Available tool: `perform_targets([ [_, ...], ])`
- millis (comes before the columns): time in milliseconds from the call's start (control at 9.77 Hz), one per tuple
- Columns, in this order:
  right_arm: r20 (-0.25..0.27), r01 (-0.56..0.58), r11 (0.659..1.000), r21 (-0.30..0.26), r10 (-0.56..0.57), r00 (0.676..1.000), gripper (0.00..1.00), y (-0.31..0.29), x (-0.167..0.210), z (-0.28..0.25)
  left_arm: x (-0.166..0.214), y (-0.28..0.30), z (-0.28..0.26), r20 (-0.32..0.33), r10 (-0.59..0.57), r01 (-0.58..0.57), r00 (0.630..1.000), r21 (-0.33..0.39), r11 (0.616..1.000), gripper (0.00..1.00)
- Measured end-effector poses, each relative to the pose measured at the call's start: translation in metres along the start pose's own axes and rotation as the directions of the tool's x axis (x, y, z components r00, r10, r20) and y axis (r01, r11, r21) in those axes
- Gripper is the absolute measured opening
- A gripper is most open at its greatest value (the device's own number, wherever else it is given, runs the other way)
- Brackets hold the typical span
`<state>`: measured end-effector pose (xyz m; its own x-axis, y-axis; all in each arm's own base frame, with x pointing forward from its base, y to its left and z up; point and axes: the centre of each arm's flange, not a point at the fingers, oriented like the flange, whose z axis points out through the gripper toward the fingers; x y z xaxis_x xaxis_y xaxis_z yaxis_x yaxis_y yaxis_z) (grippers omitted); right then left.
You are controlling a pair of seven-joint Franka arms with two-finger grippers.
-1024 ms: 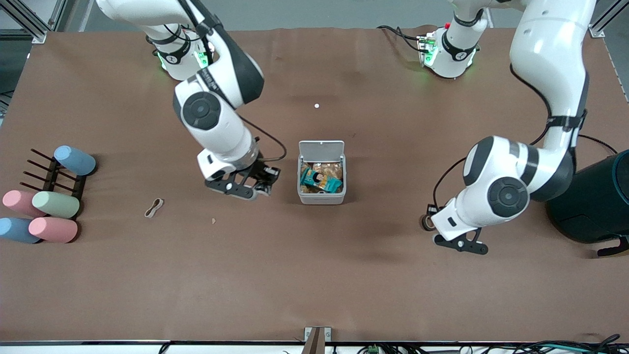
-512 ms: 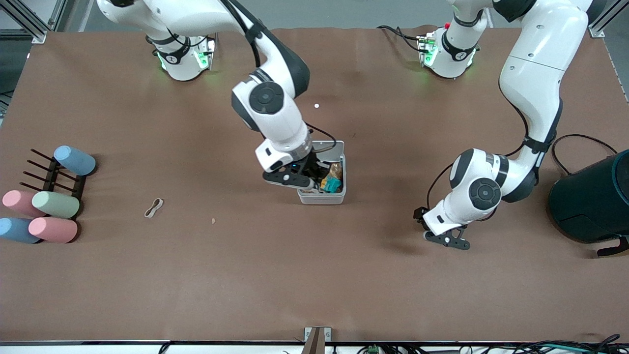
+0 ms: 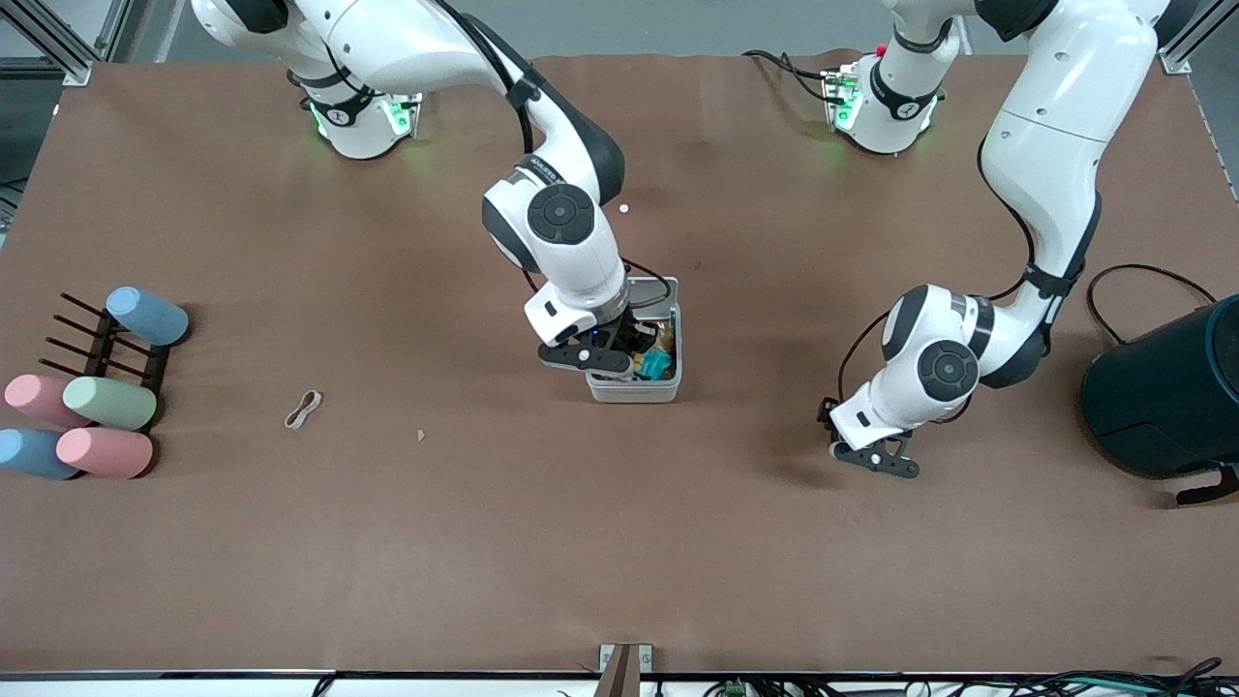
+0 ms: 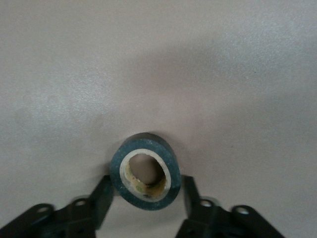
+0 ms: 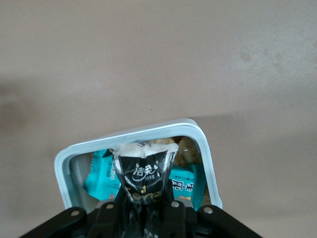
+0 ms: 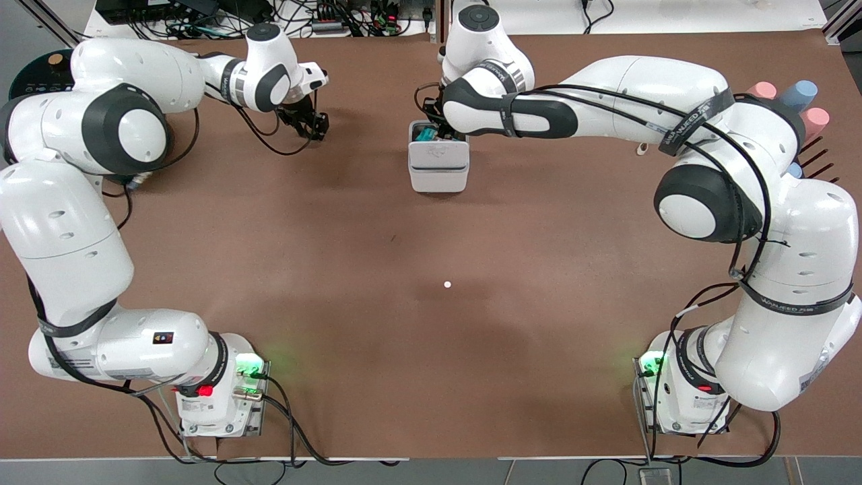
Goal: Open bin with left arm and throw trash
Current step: 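Open the right gripper over the bin while the left gripper grasps tape, then carry the tape with the left gripper while the right gripper grasps scrap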
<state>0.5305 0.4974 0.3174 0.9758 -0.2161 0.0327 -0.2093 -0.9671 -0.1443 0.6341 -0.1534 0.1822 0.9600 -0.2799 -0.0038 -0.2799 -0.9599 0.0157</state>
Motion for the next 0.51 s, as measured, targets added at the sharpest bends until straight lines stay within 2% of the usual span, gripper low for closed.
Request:
perform_targets([
  [102,0.017,0.006,1.0,-0.025,-0.005,1.0,0.29,0.002,-0.003,0.003,0.002,0.0,-0.007,-0.011,0.001,-0.001,1.0,0.003,1.0,0.48],
  [205,0.028,0.009,0.999,-0.041,-0.008,1.0,0.3,0.003,-0.006,0.005,0.004,0.002,-0.02,-0.03,0.005,-0.005,1.0,0.007,1.0,0.48],
  [307,0.031,0.012,0.999,-0.046,-0.01,0.999,0.41,0.003,-0.007,0.006,0.007,0.007,-0.039,-0.047,0.014,-0.013,0.999,0.012,1.0,0.48],
  [512,0.029,0.013,0.999,-0.045,-0.012,0.999,0.71,0.002,-0.007,0.004,0.01,0.032,-0.1,-0.028,0.042,-0.041,0.999,0.034,0.999,0.48],
])
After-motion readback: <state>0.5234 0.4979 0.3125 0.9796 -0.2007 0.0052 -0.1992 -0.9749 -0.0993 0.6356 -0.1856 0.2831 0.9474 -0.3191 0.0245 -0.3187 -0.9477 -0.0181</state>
